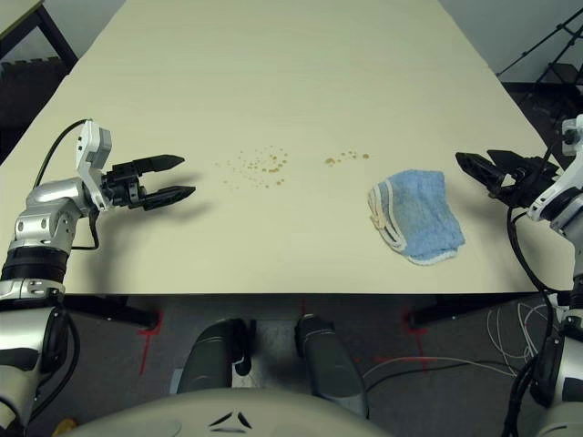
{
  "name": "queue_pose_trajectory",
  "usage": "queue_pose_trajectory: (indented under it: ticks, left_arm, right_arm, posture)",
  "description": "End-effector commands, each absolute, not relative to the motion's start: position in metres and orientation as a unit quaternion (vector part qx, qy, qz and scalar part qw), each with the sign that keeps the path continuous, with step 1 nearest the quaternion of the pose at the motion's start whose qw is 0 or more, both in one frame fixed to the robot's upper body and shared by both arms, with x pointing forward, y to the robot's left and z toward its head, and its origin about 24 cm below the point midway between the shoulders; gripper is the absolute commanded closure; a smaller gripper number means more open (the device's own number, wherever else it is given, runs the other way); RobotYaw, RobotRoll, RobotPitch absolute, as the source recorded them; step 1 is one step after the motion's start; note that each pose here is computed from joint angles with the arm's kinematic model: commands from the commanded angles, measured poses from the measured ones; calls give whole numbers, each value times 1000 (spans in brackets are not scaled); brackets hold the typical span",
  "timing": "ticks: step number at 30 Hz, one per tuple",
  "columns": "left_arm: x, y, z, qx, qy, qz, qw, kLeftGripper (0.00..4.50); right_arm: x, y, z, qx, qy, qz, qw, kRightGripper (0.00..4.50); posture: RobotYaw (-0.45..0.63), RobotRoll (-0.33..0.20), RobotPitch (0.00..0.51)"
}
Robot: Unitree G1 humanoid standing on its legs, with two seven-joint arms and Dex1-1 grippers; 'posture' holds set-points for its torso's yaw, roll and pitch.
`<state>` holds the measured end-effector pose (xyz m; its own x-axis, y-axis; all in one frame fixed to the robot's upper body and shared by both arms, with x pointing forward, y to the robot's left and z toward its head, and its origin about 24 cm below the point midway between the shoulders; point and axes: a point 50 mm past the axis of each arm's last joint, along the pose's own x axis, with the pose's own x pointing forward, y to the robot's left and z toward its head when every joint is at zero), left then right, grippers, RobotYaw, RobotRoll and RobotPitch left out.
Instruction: Wipe the water off the table with a rag.
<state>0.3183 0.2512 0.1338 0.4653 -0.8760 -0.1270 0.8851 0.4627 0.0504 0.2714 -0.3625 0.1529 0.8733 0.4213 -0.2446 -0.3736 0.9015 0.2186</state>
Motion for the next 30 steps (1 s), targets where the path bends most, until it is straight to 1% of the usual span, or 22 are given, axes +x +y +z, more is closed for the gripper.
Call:
queue_pose_trajectory:
  ticks: [1, 4, 10, 17, 20, 30]
  left_arm:
    - [317, 251, 129, 58, 49, -515, 854, 0]
    - [316, 251, 129, 60, 49, -515, 853, 0]
    - [317, 250, 130, 60, 47, -513, 855, 0]
    - [316, 252, 132, 62, 47, -510, 857, 0]
    - [315, 252, 132, 62, 47, -510, 856, 0]
    - [313, 253, 132, 62, 46, -509, 857, 0]
  right_arm:
    - [267, -360, 153, 77, 184, 228, 953, 23]
    - [267, -359, 155, 71, 195, 236, 949, 23]
    - [271, -361, 159, 65, 190, 232, 952, 23]
    - [274, -359, 149, 73, 215, 236, 945, 23]
    - [274, -356, 139, 72, 239, 237, 939, 23]
    - [277, -348, 100, 75, 282, 213, 933, 23]
  posture:
    - [-265, 0, 114]
    - [-260, 0, 115]
    - [-248, 0, 117]
    - [-236, 0, 121]
    - [-228, 0, 123]
    - [-216, 0, 125]
